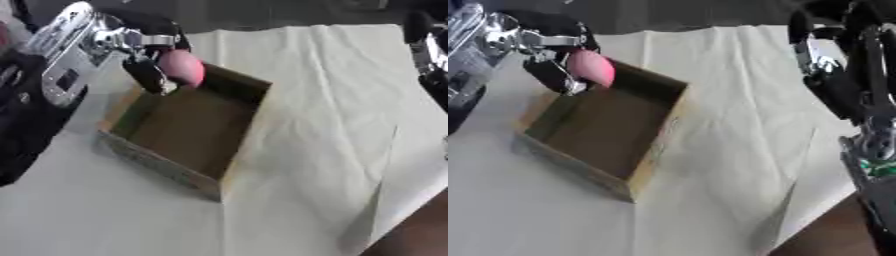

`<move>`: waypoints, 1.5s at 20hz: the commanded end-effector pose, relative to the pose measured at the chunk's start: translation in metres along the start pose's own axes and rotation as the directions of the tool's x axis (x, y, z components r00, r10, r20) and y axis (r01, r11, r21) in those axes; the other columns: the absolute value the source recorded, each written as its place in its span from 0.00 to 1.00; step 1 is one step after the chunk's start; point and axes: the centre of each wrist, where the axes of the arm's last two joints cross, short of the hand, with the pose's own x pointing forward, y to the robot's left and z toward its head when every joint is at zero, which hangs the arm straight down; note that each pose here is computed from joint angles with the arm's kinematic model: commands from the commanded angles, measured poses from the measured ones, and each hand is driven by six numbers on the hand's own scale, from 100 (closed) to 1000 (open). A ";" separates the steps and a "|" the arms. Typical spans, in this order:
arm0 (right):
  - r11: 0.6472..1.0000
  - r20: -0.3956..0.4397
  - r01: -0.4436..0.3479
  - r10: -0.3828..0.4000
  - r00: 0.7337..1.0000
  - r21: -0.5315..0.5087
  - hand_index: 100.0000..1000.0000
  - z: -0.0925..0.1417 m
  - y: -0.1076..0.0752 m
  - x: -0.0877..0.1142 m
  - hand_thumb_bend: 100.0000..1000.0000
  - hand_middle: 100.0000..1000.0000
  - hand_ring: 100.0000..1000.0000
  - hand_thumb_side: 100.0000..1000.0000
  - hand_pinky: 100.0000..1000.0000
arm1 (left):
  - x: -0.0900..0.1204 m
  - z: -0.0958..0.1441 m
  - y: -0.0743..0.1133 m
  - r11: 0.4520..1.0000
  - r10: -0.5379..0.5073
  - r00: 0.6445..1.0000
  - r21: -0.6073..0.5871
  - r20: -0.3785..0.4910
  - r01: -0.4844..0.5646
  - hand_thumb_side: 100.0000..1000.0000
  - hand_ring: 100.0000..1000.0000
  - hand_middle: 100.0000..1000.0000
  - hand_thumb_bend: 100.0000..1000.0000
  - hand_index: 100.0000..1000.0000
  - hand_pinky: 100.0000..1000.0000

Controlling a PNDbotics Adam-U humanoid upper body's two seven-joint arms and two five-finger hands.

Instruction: Pick up objects on the table and place them in the box.

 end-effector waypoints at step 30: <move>1.000 0.028 0.001 -0.001 1.000 -0.008 0.85 -0.003 -0.004 0.006 0.26 0.66 0.79 0.66 0.66 | -0.004 0.059 0.045 0.947 0.012 0.999 0.319 0.033 -0.021 0.55 0.76 0.80 0.45 0.92 0.70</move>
